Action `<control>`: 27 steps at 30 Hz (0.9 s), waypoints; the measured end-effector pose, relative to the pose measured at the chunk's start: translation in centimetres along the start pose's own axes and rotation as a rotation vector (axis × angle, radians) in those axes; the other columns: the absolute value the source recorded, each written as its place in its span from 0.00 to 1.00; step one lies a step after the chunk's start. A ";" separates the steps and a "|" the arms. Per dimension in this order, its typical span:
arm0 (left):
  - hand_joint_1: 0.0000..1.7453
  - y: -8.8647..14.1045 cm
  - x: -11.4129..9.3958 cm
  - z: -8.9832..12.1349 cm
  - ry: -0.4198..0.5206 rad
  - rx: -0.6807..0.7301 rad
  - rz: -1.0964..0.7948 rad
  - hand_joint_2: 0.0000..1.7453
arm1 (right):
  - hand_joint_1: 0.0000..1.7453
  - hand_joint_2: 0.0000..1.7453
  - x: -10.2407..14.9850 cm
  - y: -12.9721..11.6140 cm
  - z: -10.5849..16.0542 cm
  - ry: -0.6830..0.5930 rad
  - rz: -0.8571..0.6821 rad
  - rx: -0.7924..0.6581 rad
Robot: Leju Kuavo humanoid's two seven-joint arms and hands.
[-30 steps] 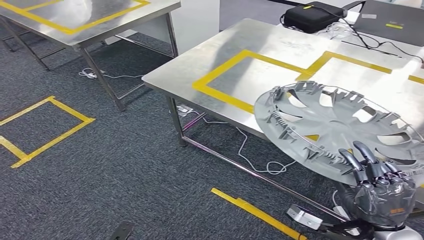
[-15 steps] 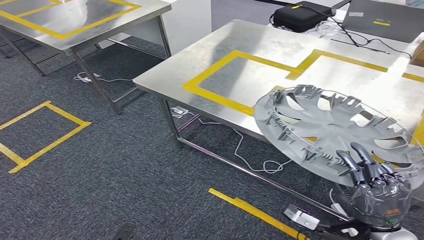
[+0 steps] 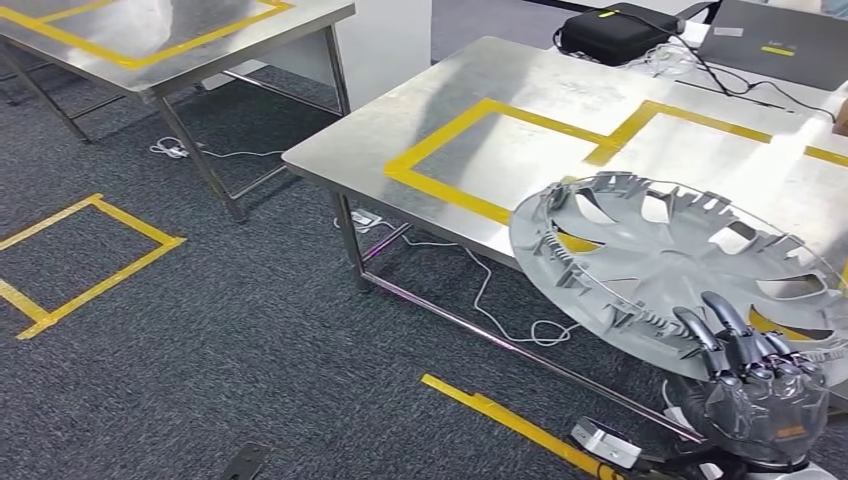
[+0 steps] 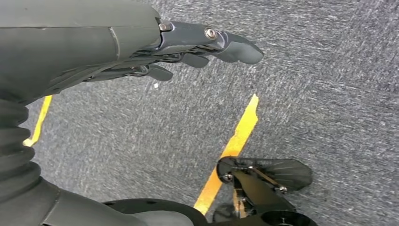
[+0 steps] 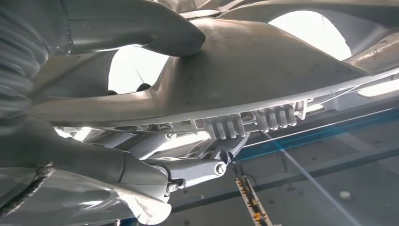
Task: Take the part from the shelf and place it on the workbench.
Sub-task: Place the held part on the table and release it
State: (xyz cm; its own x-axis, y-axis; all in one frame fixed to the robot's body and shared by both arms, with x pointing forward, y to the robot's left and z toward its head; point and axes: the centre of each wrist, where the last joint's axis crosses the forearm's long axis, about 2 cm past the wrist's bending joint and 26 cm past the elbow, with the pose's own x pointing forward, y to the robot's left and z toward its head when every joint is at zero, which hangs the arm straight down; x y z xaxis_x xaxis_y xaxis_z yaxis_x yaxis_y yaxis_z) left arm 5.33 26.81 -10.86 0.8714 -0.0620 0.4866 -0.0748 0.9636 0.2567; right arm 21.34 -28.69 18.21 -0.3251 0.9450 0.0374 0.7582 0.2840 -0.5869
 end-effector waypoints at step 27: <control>0.00 0.1 0.0 0.0 0.005 -0.008 0.008 1.00 | 1.00 1.00 0.1 0.2 -0.7 0.032 0.014 -0.017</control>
State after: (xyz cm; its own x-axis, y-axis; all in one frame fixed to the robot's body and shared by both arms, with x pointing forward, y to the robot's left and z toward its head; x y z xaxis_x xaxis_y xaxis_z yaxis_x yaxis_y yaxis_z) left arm 5.31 26.92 -10.88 0.8732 -0.0527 0.4844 -0.0784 0.9660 0.2464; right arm 21.90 -28.44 18.70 -0.2962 0.9535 0.0549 0.7720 0.2729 -0.5741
